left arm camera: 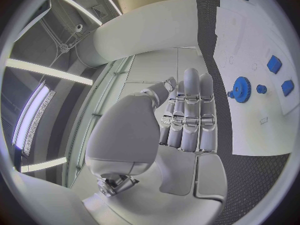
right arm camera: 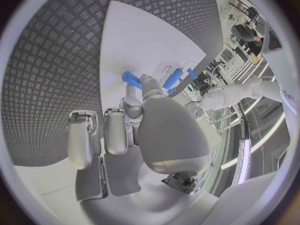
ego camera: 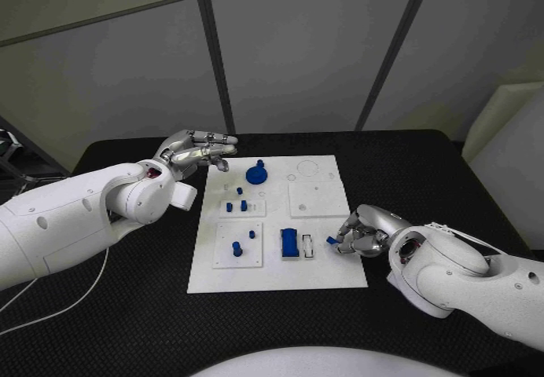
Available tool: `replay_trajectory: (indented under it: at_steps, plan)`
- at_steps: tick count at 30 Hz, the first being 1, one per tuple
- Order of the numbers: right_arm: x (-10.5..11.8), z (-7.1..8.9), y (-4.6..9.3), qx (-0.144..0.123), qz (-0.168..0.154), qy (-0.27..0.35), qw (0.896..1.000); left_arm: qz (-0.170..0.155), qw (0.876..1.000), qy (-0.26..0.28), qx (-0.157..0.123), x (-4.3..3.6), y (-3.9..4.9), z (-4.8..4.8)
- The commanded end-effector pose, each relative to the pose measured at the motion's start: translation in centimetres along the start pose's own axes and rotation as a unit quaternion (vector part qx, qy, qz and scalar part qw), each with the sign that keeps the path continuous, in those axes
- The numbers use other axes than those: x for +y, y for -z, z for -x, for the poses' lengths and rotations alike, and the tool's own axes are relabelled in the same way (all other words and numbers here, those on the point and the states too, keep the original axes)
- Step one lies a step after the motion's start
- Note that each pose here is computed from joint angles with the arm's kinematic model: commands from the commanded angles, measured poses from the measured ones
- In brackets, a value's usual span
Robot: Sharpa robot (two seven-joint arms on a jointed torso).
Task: Assemble the parts on the task board
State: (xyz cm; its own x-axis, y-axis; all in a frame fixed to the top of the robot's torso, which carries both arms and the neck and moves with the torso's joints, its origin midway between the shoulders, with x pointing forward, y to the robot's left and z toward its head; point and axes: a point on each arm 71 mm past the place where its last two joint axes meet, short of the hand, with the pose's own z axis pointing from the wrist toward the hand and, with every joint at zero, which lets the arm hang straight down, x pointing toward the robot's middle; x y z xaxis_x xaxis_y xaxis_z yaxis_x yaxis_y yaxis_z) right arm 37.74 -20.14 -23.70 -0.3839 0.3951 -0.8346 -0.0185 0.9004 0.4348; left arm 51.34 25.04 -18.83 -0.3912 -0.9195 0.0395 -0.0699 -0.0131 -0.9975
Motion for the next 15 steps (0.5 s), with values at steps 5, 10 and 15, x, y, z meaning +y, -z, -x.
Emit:
replay_trajectory:
  at_steps: [5, 10, 15]
  plan:
    - [0.9, -0.4, -0.2, 0.002, -0.001, -0.099, 0.995, -0.002, 1.000, 0.004, 0.005, -0.10, -0.02, -0.12]
    - [1.3, -0.8, -0.5, 0.014, -0.004, -0.103, 0.995, -0.002, 1.000, 0.004, 0.005, -0.10, -0.02, -0.15]
    - [1.5, -1.3, -0.9, 0.033, -0.010, -0.098, 0.995, -0.002, 1.000, 0.004, 0.006, -0.11, -0.02, -0.18]
